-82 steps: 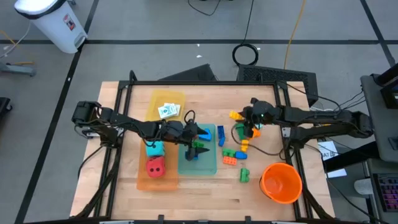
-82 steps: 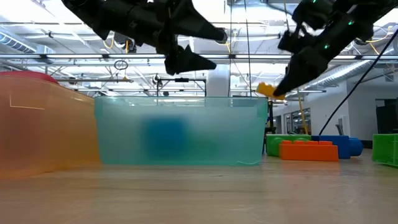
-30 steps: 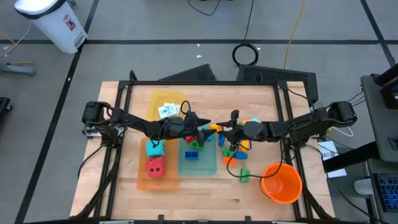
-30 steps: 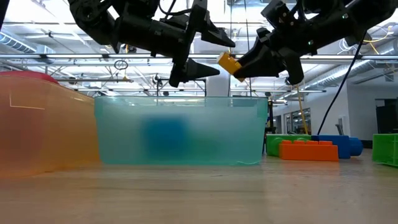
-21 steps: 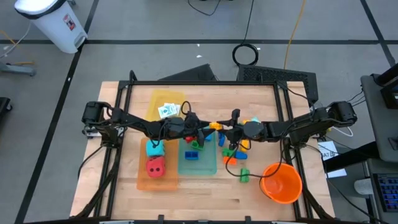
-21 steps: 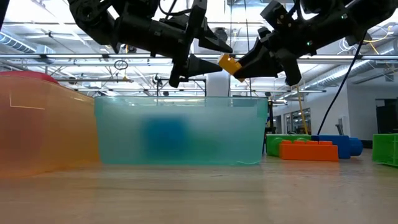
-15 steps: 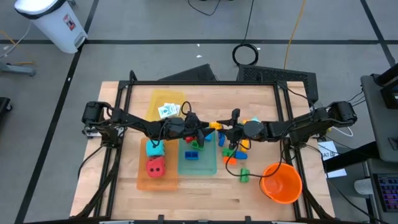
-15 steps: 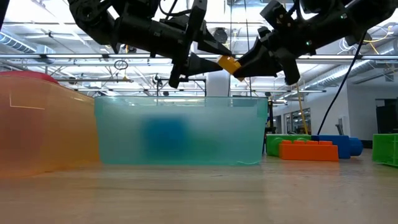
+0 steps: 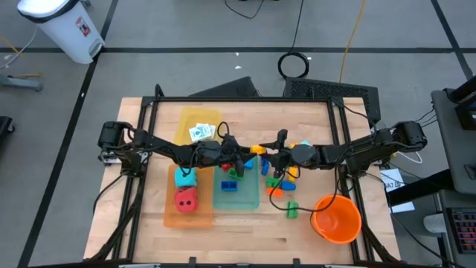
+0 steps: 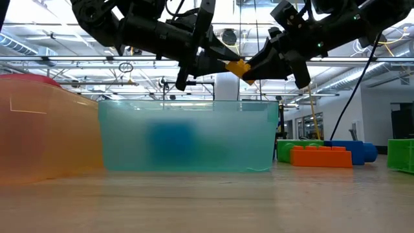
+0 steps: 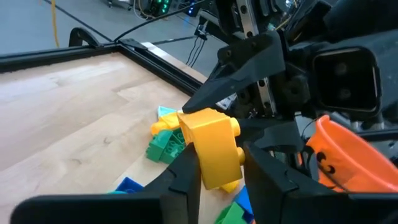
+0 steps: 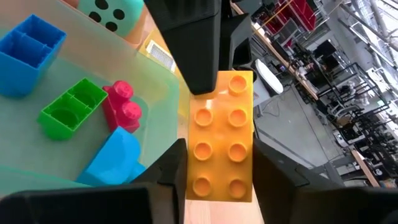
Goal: Pick & Place Toys
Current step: Put the yellow game piece into the green bin
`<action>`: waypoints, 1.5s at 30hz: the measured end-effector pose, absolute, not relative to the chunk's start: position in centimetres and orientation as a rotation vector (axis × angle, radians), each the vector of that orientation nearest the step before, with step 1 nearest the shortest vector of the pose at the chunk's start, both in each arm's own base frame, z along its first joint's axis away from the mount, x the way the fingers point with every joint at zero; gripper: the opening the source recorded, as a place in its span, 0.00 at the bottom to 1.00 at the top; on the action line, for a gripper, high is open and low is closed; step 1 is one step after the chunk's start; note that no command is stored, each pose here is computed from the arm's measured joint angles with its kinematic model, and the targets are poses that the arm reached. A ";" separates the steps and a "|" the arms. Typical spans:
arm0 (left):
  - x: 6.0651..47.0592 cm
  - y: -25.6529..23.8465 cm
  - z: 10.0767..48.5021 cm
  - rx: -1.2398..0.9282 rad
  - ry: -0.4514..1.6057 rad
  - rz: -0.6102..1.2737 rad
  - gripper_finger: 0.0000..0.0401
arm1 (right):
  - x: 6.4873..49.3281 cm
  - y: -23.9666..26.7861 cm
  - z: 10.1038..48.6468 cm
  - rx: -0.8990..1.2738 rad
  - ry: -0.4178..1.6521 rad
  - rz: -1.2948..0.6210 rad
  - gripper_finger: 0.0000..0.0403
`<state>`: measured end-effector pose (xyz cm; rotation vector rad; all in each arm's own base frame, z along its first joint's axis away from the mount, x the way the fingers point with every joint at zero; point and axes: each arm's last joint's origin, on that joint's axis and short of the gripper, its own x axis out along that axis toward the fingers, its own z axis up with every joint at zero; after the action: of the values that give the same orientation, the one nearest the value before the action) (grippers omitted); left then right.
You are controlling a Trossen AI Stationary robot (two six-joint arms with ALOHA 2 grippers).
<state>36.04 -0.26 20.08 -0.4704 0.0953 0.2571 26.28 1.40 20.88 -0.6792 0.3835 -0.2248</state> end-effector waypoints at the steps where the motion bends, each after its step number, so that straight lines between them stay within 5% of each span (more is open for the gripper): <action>1: 36.0 -0.3 20.1 -0.456 0.099 0.256 0.24 | 26.3 1.4 20.9 -0.677 0.383 -0.223 0.30; 15: 34.6 -0.8 22.4 -0.305 0.146 0.246 0.24 | 24.2 1.2 22.5 -0.470 0.384 -0.271 0.46; 27: 31.6 -5.0 21.7 -0.169 0.544 -0.232 0.24 | 21.4 0.9 25.0 -0.375 0.341 -0.294 0.44; 34: 29.8 -7.8 20.1 -0.138 0.761 -0.296 0.24 | 21.4 0.9 24.8 -0.378 0.352 -0.293 0.43; 45: 29.3 -8.8 19.8 -0.100 0.791 -0.296 0.29 | 21.4 0.9 24.7 -0.381 0.364 -0.292 0.42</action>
<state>29.34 -8.80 19.82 -0.0998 0.7912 -0.2959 21.40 0.90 24.70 -0.3813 0.3642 -0.2921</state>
